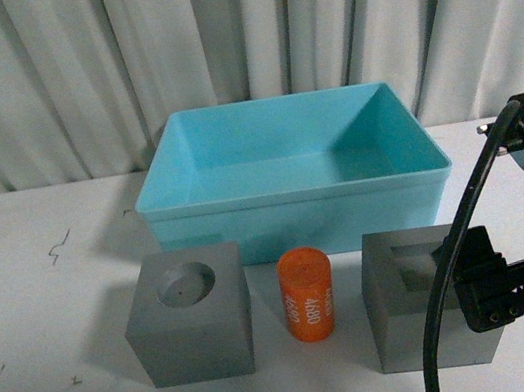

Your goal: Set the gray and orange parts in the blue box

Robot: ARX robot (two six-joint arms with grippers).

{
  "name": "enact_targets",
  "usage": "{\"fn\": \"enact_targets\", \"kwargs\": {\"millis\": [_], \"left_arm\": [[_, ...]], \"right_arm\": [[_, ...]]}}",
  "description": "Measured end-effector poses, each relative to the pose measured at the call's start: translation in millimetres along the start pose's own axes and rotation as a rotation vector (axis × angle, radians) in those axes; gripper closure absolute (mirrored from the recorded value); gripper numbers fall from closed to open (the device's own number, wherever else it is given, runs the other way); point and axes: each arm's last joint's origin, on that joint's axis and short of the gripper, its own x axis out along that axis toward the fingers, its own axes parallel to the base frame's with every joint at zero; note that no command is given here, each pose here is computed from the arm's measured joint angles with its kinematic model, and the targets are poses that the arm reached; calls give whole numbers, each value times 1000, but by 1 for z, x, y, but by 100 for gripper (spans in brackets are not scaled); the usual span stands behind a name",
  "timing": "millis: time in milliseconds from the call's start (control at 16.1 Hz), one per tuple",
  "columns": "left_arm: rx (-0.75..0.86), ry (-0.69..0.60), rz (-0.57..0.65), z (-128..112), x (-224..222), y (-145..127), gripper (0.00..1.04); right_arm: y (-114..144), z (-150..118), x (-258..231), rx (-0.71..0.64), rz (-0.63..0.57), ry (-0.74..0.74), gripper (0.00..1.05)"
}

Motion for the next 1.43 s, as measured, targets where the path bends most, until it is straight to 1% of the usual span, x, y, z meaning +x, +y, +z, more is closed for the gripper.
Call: {"fn": "enact_targets", "kwargs": {"millis": [372,620,682,744,806,868,930,992,1054,1178,1240,1302,1364,1426], "left_arm": [[0,0,0,0,0,0,7],[0,0,0,0,0,0,7],[0,0,0,0,0,0,7],[0,0,0,0,0,0,7],[0,0,0,0,0,0,7],[0,0,0,0,0,0,7],[0,0,0,0,0,0,7],[0,0,0,0,0,0,7],[0,0,0,0,0,0,7],[0,0,0,0,0,0,7],[0,0,0,0,0,0,7],[0,0,0,0,0,0,7],[0,0,0,0,0,0,7],[0,0,0,0,0,0,7]], "right_arm": [[5,0,17,36,3,18,8],[8,0,18,41,21,29,50],[8,0,18,44,24,32,59],[8,0,18,47,28,33,72],[8,-1,18,55,27,34,81],[6,-1,15,57,21,34,85],[3,-2,6,69,16,45,86],[-11,17,-24,108,5,-5,86],[-26,68,-69,148,16,-231,86],[-37,113,-100,161,1,-445,86],[-46,142,-113,169,-17,-573,86],[-52,160,-111,162,-52,-643,86],[-56,167,-96,165,-61,-639,86],[-58,166,-75,168,-71,-608,86]]}}
